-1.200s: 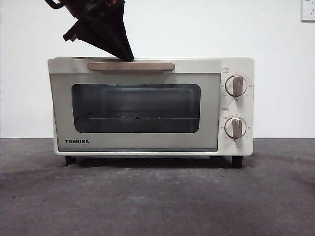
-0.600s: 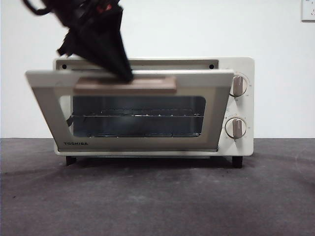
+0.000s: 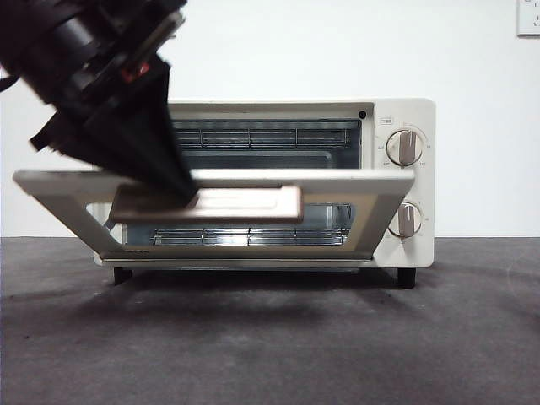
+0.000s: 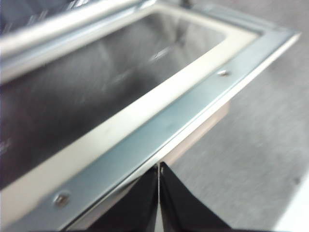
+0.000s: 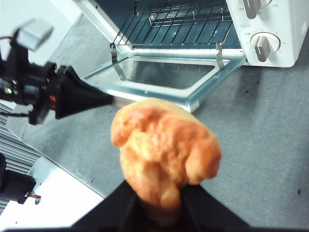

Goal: The left arm flap open the oven, the right arm pick bread and place it into oven, the left arm flap close the oven

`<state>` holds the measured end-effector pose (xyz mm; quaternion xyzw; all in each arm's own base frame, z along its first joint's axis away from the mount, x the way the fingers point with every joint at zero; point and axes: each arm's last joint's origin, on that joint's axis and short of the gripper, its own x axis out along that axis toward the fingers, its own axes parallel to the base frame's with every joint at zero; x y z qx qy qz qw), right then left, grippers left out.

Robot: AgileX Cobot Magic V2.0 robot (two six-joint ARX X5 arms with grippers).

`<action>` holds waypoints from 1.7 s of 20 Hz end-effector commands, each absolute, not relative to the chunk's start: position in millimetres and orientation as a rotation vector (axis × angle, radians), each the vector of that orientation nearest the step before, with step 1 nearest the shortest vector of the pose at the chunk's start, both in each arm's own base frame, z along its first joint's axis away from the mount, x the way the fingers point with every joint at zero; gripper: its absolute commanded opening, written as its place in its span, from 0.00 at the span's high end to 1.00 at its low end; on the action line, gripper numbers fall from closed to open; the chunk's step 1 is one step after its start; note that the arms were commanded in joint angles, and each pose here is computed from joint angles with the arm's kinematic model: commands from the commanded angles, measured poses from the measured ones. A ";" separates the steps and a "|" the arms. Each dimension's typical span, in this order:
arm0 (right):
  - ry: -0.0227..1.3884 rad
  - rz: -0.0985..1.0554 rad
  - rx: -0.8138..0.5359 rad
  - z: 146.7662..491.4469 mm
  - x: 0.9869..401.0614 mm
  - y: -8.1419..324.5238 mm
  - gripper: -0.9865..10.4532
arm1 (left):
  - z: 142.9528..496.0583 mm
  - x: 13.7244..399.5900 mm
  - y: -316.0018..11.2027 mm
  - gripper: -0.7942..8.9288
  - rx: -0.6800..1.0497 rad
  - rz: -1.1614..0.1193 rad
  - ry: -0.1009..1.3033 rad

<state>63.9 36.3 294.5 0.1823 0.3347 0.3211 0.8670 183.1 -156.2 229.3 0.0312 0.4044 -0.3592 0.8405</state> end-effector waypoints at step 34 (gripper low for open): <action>0.736 0.848 0.508 303.7 124.5 78.3 0.87 | 281.2 121.2 -124.4 0.90 0.006 -0.881 0.770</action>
